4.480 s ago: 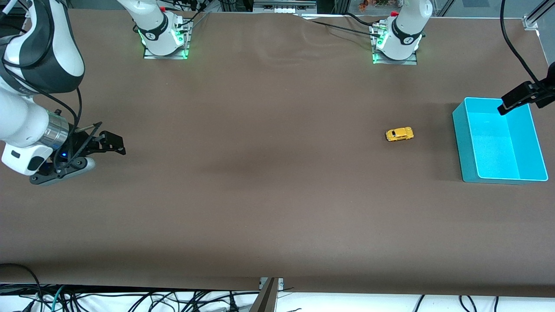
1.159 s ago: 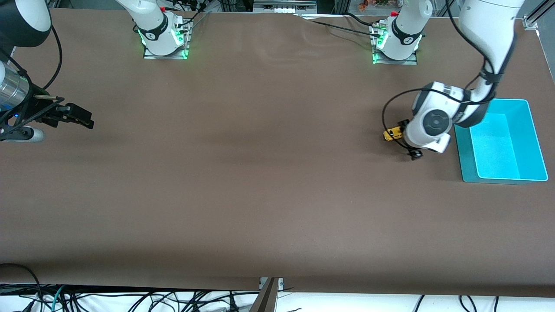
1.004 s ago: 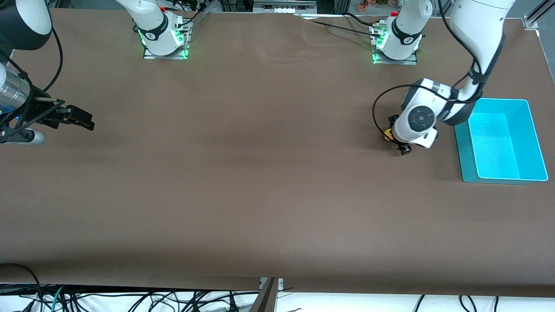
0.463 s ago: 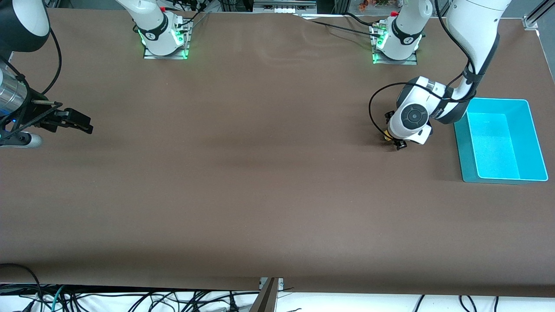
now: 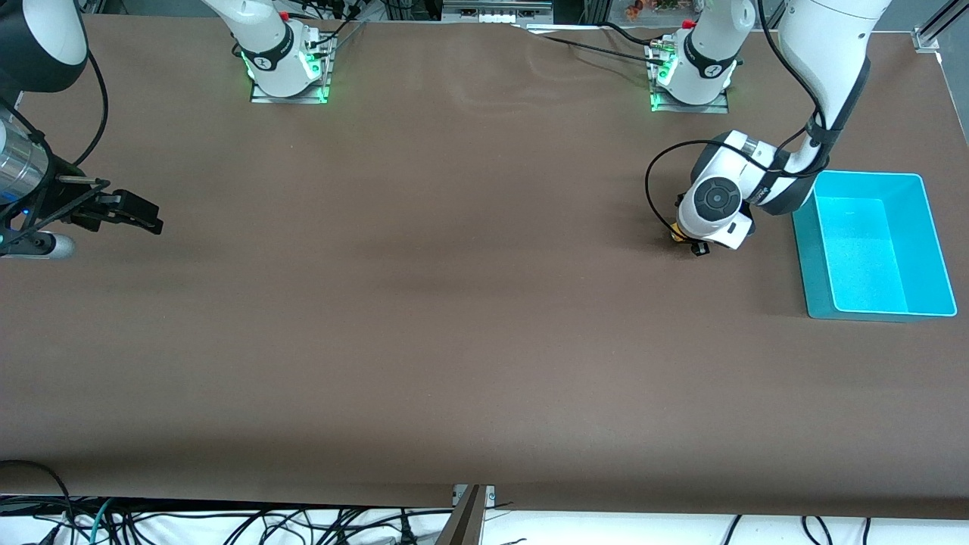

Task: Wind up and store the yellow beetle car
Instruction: 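Lift the car with the left gripper and carry it over the box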

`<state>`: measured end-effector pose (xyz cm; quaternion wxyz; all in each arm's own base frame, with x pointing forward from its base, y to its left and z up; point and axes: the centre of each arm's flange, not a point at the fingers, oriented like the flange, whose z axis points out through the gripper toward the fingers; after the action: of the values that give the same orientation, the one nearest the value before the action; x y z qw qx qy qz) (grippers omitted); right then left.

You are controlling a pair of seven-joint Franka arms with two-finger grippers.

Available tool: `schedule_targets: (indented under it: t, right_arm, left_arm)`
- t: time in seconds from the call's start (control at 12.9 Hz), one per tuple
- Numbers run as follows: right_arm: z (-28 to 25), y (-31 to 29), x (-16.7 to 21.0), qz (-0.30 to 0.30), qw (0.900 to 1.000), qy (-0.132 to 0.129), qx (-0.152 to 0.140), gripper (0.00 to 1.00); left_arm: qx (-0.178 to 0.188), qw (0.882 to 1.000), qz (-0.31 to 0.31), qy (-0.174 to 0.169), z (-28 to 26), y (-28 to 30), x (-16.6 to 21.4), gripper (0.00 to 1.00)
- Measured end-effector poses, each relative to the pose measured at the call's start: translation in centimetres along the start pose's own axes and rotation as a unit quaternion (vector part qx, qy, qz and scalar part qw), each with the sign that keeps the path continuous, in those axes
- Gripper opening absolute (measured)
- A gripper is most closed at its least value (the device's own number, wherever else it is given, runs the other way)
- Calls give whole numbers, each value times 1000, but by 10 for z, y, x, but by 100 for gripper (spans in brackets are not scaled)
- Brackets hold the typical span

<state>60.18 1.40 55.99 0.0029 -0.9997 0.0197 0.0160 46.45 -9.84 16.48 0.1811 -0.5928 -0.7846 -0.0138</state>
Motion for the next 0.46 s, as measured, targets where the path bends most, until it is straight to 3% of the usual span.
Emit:
schedule_targets:
  t: [0.23, 0.46]
  right_arm:
    - [0, 0, 0, 0, 1000, 0, 0, 100]
    - [0, 0, 0, 0, 1000, 0, 0, 100]
  left_arm:
    - [-4, 999, -29, 14, -35, 30, 14, 52]
    - [-20, 997, -73, 11, -114, 83, 75, 52]
